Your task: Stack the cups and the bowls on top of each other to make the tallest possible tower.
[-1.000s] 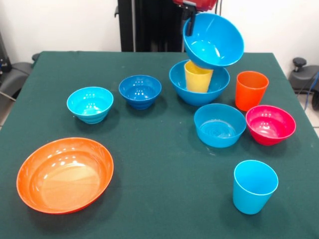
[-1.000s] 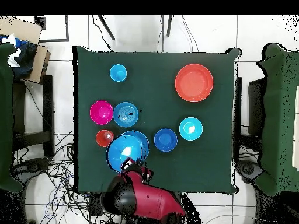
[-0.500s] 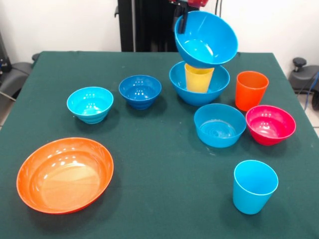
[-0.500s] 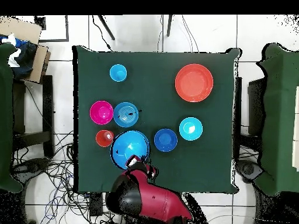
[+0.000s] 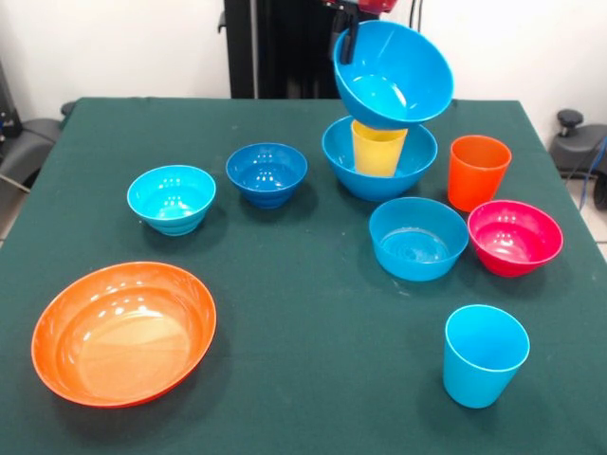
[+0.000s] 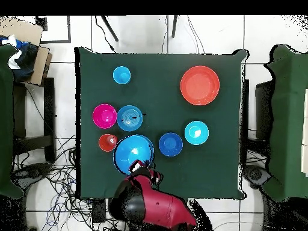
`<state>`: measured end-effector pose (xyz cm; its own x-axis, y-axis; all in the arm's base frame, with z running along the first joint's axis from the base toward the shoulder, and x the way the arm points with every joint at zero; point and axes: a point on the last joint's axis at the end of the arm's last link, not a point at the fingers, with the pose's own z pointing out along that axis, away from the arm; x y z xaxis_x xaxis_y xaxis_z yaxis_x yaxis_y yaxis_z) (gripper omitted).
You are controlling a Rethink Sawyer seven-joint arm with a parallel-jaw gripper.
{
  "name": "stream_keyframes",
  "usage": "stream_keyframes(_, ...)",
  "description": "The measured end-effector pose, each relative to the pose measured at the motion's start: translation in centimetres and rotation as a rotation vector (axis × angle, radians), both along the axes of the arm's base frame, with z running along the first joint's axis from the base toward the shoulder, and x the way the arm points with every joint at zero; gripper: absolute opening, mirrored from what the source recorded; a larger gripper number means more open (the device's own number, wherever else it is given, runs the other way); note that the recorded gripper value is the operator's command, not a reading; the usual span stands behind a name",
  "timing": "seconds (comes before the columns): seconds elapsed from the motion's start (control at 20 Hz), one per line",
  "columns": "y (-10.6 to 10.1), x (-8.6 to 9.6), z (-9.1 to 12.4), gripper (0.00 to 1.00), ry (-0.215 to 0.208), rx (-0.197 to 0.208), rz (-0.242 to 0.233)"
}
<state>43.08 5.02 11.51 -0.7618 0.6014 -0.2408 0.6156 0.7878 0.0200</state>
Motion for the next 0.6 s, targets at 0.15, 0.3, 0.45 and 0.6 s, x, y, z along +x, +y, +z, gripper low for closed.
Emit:
stream_keyframes(0.15,0.2,0.0,-0.2,0.00,0.004,0.000,0.005)
stream_keyframes(0.3,0.4,-0.1,-0.5,0.00,0.012,0.000,0.011)
stream_keyframes(0.45,0.6,-0.3,-0.9,0.00,0.022,0.001,0.014)
stream_keyframes(0.6,0.6,-0.4,-1.2,0.00,0.029,0.002,0.014)
